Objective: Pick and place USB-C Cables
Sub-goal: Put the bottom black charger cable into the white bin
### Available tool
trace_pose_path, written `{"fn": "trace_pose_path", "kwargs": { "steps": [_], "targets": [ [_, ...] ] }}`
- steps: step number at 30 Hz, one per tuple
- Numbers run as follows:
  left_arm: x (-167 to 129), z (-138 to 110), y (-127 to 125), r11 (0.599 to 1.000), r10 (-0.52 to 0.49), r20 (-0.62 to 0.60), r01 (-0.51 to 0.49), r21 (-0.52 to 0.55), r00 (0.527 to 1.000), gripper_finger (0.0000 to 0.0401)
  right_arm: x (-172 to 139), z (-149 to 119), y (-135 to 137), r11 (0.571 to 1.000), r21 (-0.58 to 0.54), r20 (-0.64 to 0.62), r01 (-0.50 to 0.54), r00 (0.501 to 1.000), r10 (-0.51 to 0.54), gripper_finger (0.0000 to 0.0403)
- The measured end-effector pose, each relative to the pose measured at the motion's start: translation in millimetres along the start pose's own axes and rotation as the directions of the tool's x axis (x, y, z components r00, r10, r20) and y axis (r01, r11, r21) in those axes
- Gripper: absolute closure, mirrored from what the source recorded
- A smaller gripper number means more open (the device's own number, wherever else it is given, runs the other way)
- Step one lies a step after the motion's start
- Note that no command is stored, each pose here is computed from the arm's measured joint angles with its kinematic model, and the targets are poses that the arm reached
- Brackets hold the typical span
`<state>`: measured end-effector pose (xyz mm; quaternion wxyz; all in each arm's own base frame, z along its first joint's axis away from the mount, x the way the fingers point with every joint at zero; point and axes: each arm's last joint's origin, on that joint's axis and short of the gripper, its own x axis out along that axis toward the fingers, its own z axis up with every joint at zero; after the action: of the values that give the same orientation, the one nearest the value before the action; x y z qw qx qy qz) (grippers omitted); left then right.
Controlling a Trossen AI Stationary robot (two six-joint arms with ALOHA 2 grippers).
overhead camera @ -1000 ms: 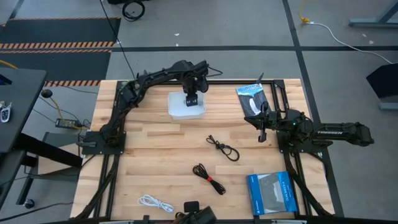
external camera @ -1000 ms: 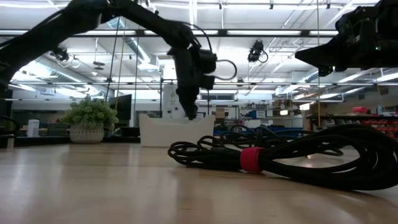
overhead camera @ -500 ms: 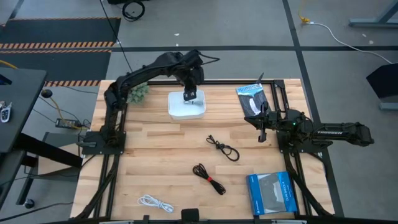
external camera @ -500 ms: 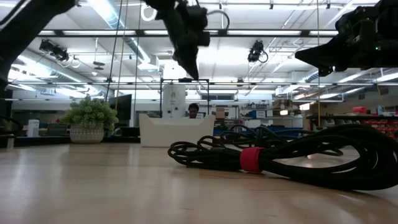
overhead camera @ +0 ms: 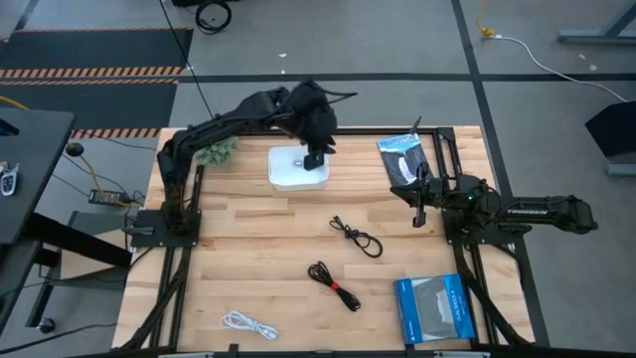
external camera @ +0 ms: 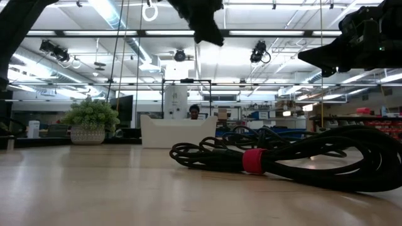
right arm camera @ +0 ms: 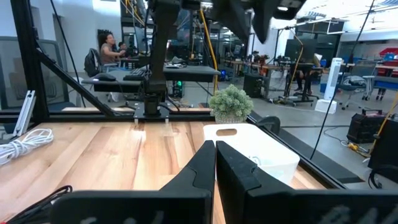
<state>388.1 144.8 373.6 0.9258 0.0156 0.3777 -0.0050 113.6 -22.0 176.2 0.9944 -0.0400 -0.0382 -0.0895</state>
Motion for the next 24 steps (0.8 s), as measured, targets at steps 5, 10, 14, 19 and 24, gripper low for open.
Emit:
{"fn": "trace_pose_path", "kwargs": {
  "steps": [5,10,14,19,24],
  "targets": [
    [8,7,-25,0.996,-0.052,0.002,0.052,0.070,0.999,0.0285,0,0,0,1.000,0.000,0.001,0.000,1.000,0.000,0.0383],
    [13,12,-51,0.988,-0.098,-0.001,0.097,0.116,0.995,0.0285,0,0,0,1.000,0.000,0.000,0.000,1.000,0.000,0.0383],
    [18,16,-72,0.986,-0.111,-0.010,0.111,0.127,0.994,0.0282,0,0,0,1.000,0.000,0.000,0.000,1.000,0.000,0.0383],
    [37,16,-94,0.982,-0.103,-0.050,0.109,0.154,0.993,0.0256,0,0,0,1.000,0.000,0.000,0.000,1.000,0.000,0.0383],
    [62,10,-110,0.978,-0.132,-0.110,0.147,0.146,0.985,0.0219,0,0,0,1.000,0.000,0.000,0.000,1.000,0.000,0.0383]
  ]
}}
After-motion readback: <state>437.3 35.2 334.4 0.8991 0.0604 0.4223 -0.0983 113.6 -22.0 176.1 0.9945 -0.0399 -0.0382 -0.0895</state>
